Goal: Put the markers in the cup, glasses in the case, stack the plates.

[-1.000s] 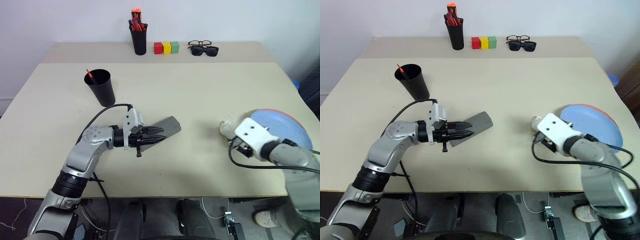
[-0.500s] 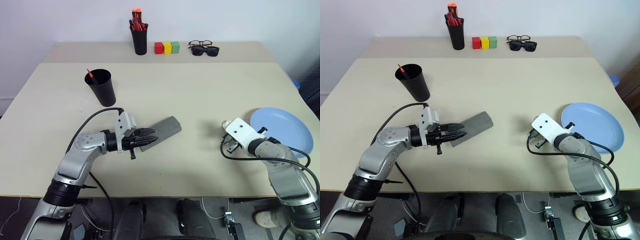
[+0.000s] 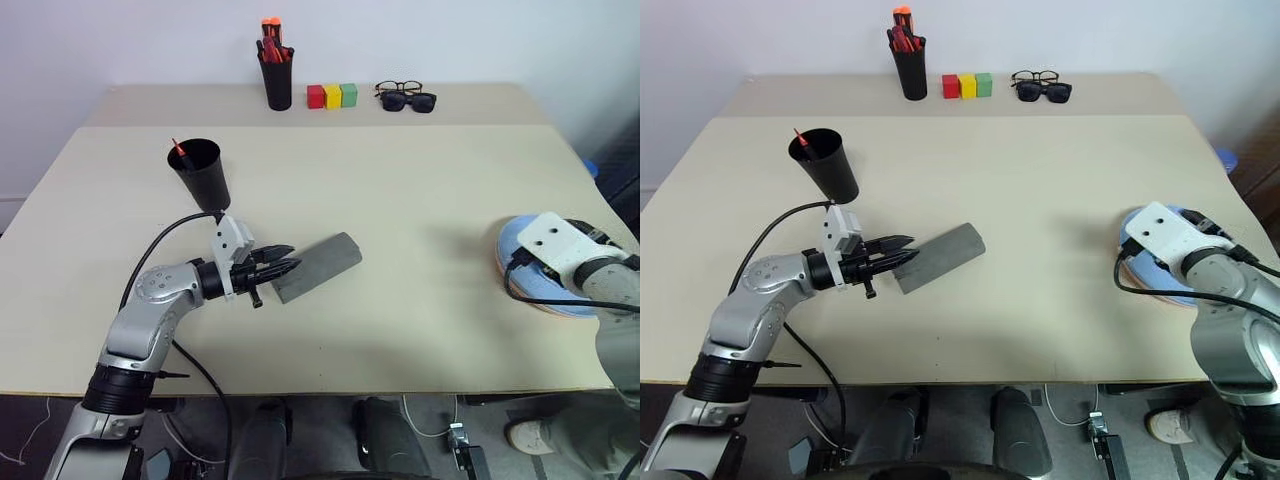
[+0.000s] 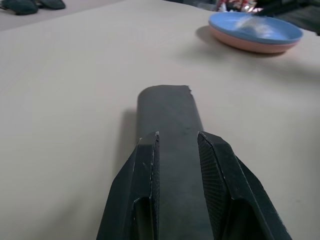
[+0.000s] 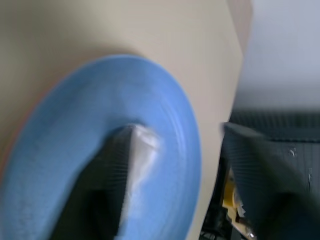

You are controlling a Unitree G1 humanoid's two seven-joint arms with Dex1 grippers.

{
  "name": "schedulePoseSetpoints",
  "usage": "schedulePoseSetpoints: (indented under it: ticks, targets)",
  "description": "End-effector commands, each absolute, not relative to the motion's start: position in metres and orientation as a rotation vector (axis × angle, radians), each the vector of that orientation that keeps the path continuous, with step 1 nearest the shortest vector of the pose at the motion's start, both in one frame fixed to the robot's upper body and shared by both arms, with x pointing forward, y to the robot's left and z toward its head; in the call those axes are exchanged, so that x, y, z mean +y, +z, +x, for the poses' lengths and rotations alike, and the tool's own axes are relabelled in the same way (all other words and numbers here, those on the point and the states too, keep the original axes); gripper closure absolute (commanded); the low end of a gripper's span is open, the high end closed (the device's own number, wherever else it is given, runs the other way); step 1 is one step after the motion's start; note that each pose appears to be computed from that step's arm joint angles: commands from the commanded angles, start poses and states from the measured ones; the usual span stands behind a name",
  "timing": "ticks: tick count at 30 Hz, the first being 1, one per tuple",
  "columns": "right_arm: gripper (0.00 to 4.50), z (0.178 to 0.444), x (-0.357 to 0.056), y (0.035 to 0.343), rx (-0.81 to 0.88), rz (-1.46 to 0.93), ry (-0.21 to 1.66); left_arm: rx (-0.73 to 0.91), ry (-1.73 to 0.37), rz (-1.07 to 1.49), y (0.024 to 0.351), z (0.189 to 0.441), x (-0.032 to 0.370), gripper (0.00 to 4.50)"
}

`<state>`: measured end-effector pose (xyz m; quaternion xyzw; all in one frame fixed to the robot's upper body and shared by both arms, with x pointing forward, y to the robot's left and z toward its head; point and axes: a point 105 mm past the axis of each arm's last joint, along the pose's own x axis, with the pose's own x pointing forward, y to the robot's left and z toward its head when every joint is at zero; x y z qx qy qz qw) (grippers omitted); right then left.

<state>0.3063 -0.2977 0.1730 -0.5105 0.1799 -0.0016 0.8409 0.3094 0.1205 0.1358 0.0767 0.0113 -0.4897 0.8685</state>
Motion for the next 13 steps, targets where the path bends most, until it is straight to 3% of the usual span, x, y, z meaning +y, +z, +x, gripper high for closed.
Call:
schedulePoseSetpoints:
  ticks: [1, 3, 5, 9, 13]
  targets:
    - [1.06, 0.319, -0.26, 0.183, 0.224, -1.021, 0.132, -0.055, -0.905, 0.22, 0.15, 0.31, 0.138, 3.33]
    - [1.06, 0.322, -0.211, 0.183, 0.08, -0.853, 0.339, -0.101, -0.728, 0.244, 0.157, 0.312, 0.168, 3.33]
    - [1.06, 0.32, -0.19, 0.183, 0.019, -0.768, 0.446, -0.114, -0.622, 0.257, 0.16, 0.311, 0.187, 3.33]
    - [1.06, 0.33, -0.181, 0.173, 0.015, -0.664, 0.525, -0.089, -0.453, 0.288, 0.157, 0.298, 0.224, 3.33]
    - [1.06, 0.346, -0.178, 0.168, 0.005, -0.641, 0.54, -0.042, -0.389, 0.312, 0.15, 0.283, 0.235, 3.33]
